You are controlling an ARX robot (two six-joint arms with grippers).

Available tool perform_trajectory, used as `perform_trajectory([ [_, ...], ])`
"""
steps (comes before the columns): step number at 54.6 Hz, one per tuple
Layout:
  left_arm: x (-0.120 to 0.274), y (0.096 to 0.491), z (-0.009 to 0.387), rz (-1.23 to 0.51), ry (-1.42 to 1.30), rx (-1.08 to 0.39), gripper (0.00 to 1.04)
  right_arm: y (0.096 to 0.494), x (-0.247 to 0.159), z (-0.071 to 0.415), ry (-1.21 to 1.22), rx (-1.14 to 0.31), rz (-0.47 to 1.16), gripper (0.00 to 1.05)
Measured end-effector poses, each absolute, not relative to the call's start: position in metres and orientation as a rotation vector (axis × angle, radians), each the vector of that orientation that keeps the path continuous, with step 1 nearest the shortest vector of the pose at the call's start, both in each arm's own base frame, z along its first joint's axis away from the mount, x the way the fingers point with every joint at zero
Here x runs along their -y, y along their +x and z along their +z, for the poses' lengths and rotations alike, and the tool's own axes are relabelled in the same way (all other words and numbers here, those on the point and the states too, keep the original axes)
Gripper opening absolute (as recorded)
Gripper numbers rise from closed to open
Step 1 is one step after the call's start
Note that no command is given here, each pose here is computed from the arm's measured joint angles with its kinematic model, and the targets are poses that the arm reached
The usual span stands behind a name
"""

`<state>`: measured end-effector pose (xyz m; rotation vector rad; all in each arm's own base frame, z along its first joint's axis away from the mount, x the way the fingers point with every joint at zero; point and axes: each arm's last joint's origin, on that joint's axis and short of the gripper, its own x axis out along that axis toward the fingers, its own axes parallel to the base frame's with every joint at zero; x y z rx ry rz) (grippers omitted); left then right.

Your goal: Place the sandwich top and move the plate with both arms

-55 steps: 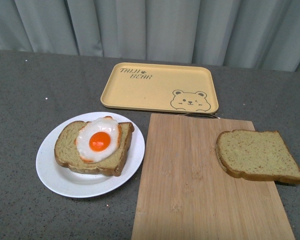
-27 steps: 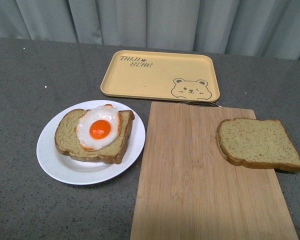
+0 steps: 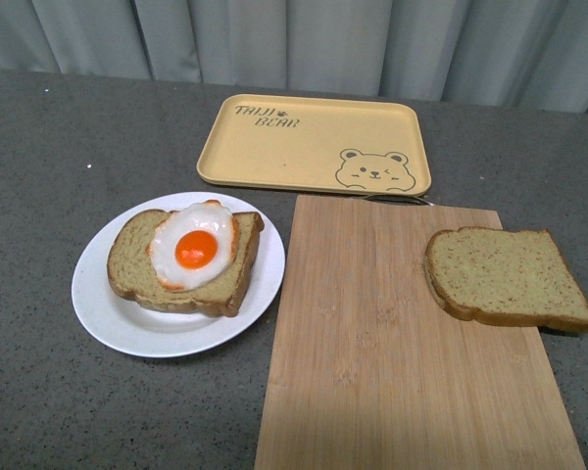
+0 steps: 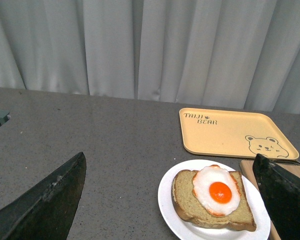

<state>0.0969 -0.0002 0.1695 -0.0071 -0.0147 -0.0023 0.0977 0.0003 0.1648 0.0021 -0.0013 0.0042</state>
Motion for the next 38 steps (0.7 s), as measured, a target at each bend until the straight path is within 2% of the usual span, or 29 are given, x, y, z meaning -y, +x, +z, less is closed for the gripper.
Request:
perform_trajectory([
  [38,0.0002,0.0969,0.1695,-0.003,-0.007,0.015,0.98,0.0977,-0.0003,0.1649,0.002,0.002,0.004,0.95],
])
